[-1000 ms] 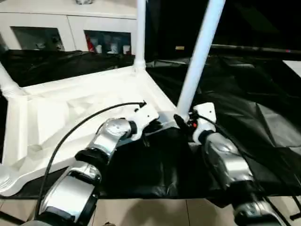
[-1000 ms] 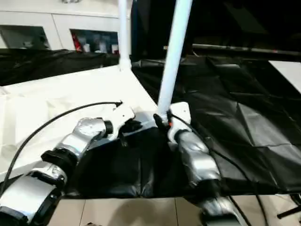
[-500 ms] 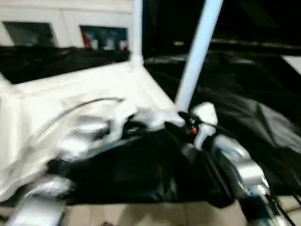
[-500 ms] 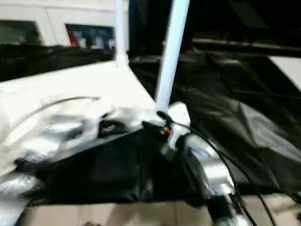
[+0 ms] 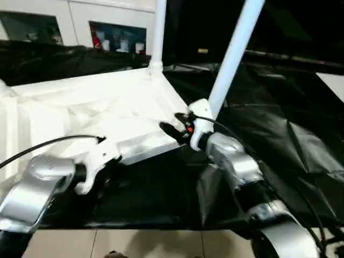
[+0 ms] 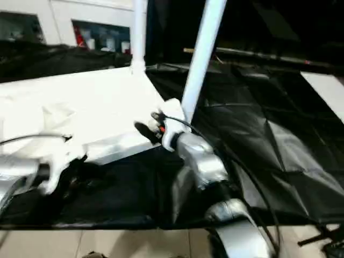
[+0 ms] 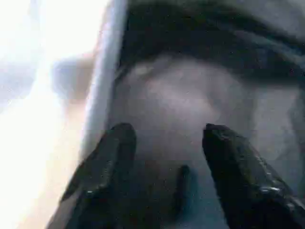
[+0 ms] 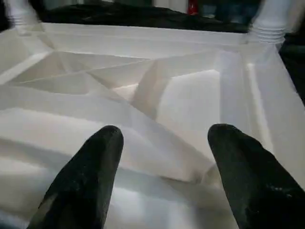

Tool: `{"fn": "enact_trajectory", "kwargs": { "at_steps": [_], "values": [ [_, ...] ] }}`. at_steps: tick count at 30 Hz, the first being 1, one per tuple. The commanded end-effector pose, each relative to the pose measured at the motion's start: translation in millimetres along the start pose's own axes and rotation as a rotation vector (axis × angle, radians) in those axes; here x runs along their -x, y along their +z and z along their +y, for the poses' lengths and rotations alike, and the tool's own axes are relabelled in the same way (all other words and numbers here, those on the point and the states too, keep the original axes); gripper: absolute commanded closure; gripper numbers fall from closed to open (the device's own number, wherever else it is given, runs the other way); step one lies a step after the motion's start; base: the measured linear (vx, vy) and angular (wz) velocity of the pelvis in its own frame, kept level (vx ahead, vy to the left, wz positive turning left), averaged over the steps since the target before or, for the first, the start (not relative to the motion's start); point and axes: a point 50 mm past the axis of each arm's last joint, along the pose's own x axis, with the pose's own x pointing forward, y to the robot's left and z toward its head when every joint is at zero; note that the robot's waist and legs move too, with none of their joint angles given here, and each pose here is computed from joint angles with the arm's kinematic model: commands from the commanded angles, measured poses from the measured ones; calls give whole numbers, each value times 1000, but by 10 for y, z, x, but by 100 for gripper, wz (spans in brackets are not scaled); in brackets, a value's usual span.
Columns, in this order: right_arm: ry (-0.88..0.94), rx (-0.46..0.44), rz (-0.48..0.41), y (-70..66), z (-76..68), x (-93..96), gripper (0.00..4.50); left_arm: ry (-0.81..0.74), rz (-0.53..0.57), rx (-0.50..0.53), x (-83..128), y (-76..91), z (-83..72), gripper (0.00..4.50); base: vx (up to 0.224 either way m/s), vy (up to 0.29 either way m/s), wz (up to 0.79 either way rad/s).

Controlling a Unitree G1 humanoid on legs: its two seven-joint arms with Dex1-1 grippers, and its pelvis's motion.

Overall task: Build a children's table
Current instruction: Rotate leg to tighten

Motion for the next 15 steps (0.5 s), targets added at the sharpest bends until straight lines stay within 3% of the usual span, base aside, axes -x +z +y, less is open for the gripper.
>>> {"fn": "enact_trajectory", "kwargs": {
  "at_steps": [1,4,7,11,15],
  "values": [
    [-128,-18,-5,8,-160,15,132,89,22,-16,106,23,30,144,0,0,0],
    [-307,-85,-21,24,-299,-4,132,155,82,-14,255,-37,10,113,0,0,0],
    [-339,-99,-28,29,-327,0,132,160,93,-17,275,-47,1,95,0,0,0],
    [-564,-199,-51,19,-596,113,132,206,176,-49,355,-83,-12,60,0,0,0],
    [-661,-233,-60,6,-724,194,132,215,192,-48,345,-97,-12,26,0,0,0]
  ]
}}
